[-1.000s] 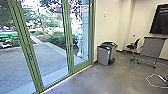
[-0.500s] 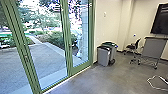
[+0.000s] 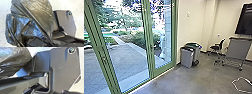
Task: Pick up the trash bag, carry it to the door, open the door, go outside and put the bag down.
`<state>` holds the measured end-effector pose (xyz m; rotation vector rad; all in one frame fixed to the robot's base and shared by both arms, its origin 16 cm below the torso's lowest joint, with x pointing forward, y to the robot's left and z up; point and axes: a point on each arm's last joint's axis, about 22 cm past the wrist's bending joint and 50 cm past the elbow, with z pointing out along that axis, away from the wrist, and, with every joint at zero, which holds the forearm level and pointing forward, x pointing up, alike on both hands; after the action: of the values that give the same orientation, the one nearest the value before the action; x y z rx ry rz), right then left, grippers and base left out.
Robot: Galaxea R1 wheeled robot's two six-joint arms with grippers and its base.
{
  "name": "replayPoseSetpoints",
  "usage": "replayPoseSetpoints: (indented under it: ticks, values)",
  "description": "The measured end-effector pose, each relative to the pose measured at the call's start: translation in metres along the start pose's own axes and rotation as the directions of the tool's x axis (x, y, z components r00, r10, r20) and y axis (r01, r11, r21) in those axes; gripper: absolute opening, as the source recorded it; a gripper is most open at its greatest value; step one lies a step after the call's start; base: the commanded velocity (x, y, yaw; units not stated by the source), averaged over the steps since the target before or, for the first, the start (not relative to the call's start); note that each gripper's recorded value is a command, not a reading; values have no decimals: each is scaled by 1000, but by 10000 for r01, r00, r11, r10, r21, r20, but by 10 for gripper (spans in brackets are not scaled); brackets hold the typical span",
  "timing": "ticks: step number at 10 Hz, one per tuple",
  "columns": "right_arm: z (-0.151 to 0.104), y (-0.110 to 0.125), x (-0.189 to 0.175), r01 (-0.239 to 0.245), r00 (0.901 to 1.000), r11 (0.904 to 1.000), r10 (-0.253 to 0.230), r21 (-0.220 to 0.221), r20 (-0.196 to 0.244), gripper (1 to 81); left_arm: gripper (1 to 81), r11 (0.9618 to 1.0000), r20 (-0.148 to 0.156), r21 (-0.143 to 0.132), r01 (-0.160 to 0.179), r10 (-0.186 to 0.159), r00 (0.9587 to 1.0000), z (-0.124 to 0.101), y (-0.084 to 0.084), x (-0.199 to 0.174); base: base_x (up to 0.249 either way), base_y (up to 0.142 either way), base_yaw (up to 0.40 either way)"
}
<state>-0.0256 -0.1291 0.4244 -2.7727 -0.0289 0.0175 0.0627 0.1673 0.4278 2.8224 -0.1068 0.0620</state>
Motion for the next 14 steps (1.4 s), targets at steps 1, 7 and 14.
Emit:
replayPoseSetpoints:
  ticks: [1, 7, 14]
  values:
    - [0, 0, -1, -11, 10000, 10000, 11, 1, 12, 811, 10, 10000, 15, 0, 2, -2, 10000, 0, 0, -1, 159, -85, 0]
    - [0, 0, 0, -4, 10000, 10000, 4, 1, 6, 811, 10, 9999, 4, 8, -105, 105, 9999, 0, 0, 0, 161, -85, 0]
    - [0, 0, 2, 13, 10000, 10000, -13, -4, -12, 811, 10, 9999, -5, -12, -110, 110, 9999, 0, 2, 1, 143, -54, 0]
